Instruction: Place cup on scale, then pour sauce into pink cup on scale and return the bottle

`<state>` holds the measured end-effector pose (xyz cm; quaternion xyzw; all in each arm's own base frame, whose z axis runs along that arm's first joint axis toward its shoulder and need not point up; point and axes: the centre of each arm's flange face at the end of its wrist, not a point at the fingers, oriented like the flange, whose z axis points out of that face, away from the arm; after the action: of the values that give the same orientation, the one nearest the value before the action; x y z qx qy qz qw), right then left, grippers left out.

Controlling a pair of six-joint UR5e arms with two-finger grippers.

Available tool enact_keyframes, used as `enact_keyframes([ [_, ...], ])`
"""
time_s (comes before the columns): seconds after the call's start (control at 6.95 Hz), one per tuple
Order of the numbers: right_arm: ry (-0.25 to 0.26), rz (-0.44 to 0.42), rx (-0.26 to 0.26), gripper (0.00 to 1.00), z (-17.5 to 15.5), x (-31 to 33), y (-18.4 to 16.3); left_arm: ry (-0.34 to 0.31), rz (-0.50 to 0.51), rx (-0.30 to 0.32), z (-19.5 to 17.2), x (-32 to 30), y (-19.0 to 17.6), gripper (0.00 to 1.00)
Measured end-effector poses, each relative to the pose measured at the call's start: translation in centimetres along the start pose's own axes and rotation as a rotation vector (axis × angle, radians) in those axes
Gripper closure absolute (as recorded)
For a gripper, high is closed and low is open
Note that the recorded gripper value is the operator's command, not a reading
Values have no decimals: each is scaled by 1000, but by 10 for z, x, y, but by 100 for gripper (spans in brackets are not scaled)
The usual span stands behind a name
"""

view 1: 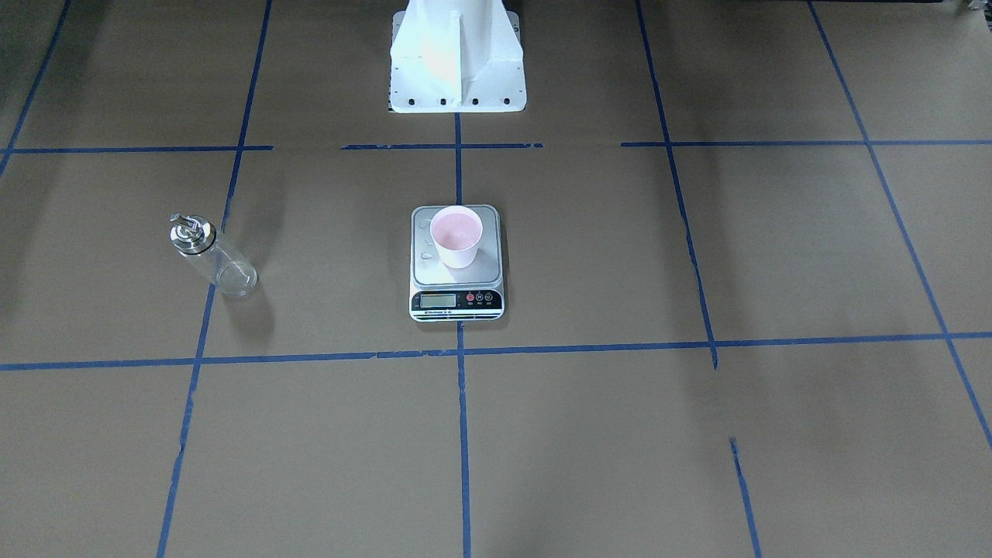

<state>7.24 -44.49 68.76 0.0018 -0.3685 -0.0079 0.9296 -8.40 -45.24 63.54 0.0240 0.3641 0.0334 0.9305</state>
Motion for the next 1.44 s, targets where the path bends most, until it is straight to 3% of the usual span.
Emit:
enact_keyframes([
  [1.44,0,1,-2,0,1,-1,0,4,-7,-8,4,-3,2,0],
])
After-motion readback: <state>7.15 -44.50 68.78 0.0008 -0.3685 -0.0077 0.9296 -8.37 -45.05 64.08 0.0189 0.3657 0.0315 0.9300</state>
